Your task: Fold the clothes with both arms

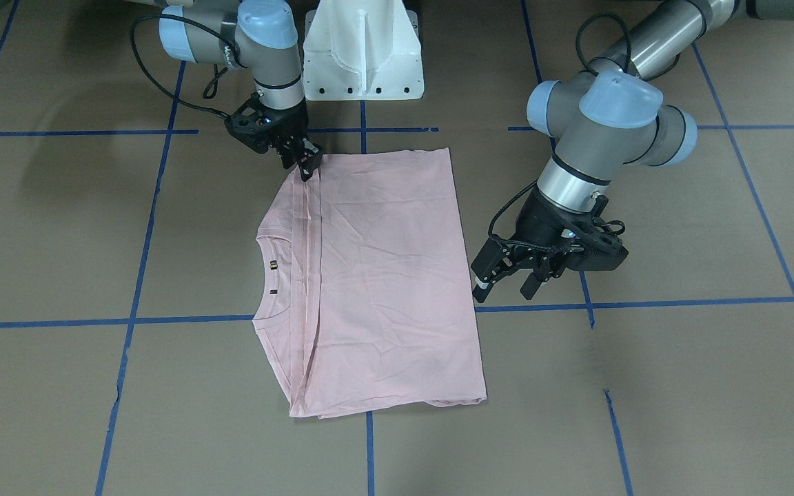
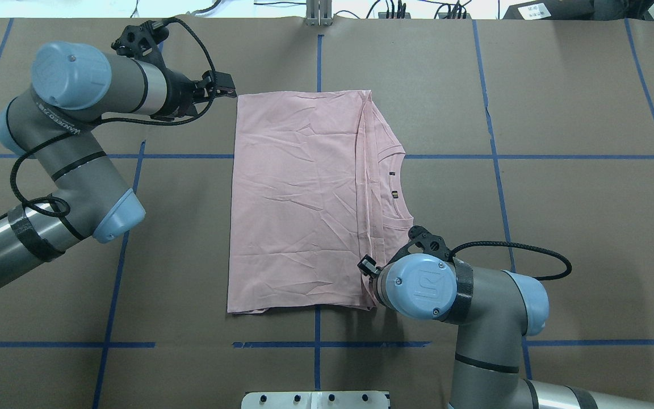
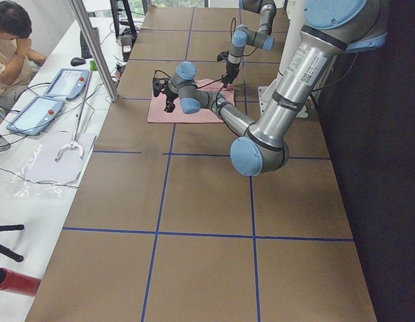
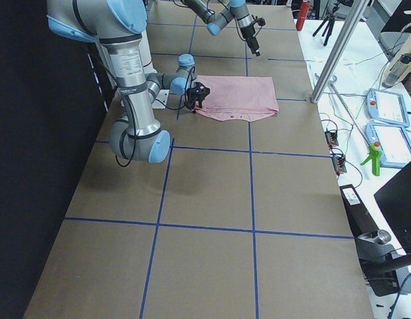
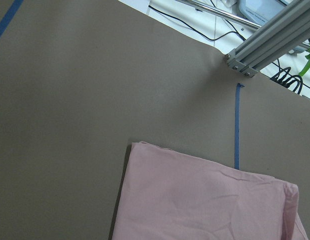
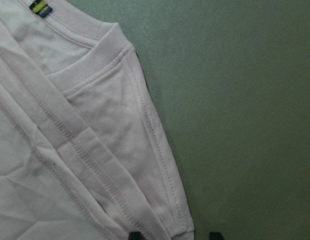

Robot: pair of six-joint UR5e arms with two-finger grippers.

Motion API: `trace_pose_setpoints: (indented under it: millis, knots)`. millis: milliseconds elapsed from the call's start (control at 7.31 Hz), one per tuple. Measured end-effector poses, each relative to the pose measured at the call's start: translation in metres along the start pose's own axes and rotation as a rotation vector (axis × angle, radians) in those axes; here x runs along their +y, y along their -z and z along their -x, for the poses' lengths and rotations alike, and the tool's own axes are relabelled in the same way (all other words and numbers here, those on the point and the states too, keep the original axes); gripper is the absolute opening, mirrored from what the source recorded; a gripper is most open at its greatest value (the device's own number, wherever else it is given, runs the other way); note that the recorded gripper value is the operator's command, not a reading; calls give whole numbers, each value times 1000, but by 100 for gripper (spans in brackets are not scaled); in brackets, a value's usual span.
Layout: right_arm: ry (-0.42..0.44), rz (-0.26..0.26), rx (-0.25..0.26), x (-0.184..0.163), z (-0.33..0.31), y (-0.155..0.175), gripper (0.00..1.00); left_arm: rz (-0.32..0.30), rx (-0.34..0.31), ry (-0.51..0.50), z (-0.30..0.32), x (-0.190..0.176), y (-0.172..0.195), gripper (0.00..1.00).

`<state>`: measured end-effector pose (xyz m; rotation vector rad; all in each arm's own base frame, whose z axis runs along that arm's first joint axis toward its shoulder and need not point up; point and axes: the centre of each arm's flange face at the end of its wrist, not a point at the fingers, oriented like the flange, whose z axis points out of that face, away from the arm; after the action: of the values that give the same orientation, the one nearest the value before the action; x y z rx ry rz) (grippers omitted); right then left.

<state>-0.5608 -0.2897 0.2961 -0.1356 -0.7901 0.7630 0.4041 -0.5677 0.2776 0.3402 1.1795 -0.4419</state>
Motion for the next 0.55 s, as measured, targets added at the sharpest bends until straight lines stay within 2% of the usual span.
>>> trace_pose_setpoints:
  millis: [137, 274, 410, 547]
  knots:
    - [1, 0, 4, 1, -1, -1, 51, 0, 0, 0, 0, 0, 0, 100]
    - [2, 0, 7, 1, -2, -3, 44, 0, 0, 0, 0, 0, 0, 100]
    - [2, -1, 9, 2, -2, -4, 0, 0, 0, 0, 0, 0, 0, 100]
    - [2, -1, 11, 2, -2, -4, 0, 0, 0, 0, 0, 0, 0, 100]
